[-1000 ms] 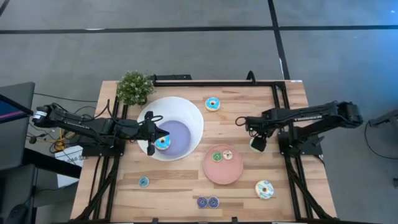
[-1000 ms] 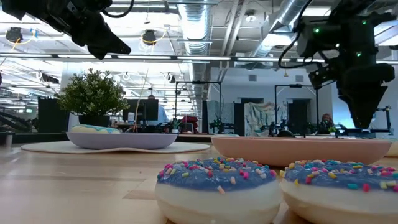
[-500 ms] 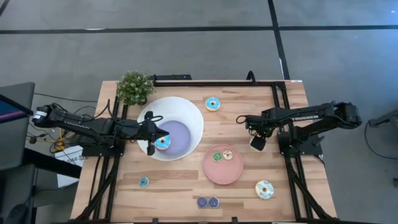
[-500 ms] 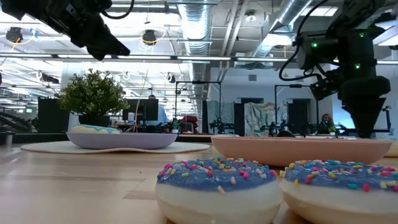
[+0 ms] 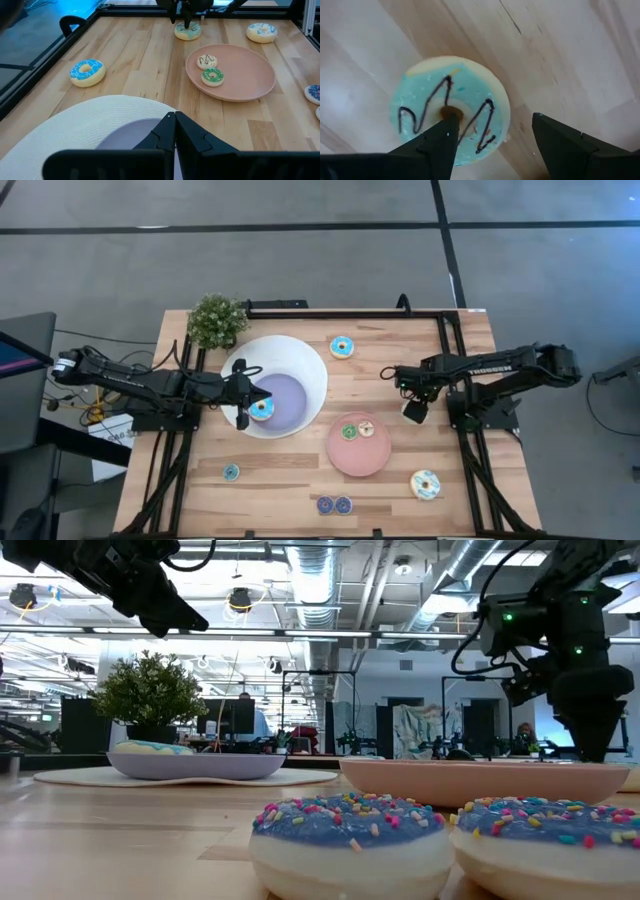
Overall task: Pick & Place donuts
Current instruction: Put the big light green donut on the purple plate
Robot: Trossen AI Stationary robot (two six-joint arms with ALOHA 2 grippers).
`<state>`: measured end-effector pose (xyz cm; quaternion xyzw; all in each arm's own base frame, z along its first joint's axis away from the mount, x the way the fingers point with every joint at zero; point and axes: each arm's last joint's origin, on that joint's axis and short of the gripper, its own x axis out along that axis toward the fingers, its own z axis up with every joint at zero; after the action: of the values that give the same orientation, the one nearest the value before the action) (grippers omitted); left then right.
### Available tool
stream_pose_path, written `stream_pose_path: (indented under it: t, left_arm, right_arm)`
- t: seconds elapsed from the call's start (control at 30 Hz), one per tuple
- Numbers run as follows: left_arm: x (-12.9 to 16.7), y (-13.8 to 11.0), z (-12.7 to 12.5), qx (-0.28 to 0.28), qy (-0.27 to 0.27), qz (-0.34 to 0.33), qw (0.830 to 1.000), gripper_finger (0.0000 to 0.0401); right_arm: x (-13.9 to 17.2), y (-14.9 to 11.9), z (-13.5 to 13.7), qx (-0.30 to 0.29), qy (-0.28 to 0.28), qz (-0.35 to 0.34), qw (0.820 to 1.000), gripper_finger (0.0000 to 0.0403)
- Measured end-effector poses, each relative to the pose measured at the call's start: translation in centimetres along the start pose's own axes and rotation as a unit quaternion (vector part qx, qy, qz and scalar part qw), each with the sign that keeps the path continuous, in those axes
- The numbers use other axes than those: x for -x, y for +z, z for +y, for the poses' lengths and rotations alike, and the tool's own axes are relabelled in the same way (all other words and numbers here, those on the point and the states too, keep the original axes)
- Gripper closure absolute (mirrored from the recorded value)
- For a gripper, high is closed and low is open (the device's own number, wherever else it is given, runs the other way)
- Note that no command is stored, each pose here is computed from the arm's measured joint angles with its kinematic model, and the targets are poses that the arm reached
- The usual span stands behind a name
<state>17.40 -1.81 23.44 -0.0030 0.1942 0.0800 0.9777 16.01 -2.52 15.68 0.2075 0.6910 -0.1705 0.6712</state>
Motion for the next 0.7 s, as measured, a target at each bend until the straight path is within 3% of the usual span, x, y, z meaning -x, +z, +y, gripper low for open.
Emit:
stream_pose_path:
  t: [0.7]
  left_arm:
    - [0.00, 0.00, 0.00, 0.000, 0.000, 0.000, 1.000, 0.0401]
  right_arm:
    - [-0.90, -0.19, -0.11, -0.031, 0.006, -0.006, 0.999, 0.0188]
